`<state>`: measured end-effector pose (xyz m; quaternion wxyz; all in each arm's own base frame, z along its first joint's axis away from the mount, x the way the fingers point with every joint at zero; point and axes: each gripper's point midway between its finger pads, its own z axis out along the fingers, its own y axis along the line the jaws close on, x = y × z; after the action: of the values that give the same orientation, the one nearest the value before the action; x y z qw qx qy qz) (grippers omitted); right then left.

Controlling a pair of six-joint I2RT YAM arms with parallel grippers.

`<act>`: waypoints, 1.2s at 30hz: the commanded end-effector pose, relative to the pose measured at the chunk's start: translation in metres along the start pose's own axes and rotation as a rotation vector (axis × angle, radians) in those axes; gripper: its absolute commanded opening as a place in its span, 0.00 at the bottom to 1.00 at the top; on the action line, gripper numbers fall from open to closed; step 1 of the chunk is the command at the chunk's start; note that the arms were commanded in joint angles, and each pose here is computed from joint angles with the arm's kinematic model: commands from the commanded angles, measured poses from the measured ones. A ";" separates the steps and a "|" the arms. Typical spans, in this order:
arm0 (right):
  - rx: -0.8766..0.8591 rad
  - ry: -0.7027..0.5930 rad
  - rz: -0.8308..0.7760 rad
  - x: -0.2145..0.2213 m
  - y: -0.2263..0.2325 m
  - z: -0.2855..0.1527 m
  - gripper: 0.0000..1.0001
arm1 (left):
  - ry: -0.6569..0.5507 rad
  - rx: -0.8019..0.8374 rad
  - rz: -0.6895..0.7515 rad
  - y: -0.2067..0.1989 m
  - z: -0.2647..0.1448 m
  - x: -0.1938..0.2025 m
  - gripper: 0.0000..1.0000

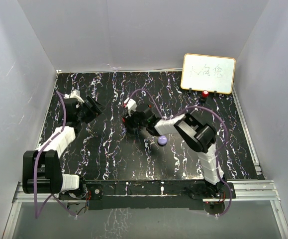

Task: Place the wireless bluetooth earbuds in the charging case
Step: Pick up the charging case at the center of the board.

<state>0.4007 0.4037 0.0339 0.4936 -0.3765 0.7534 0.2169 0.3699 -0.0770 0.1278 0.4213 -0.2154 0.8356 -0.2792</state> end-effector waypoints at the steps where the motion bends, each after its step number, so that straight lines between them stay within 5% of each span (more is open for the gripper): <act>1: -0.032 -0.225 -0.080 -0.063 0.005 -0.033 0.32 | 0.064 0.161 -0.003 -0.026 0.005 0.006 0.72; 8: -0.111 -0.282 -0.093 -0.075 0.022 -0.068 0.31 | 0.156 0.301 -0.034 -0.037 0.012 0.032 0.61; 36: -0.171 -0.341 -0.102 -0.107 0.035 -0.111 0.29 | 0.270 0.592 0.063 -0.099 -0.010 0.091 0.53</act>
<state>0.3326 0.3844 0.1387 0.5526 -0.4187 0.6525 0.3061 0.3273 -0.1991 0.1352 0.3484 -0.0406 0.7839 -0.5124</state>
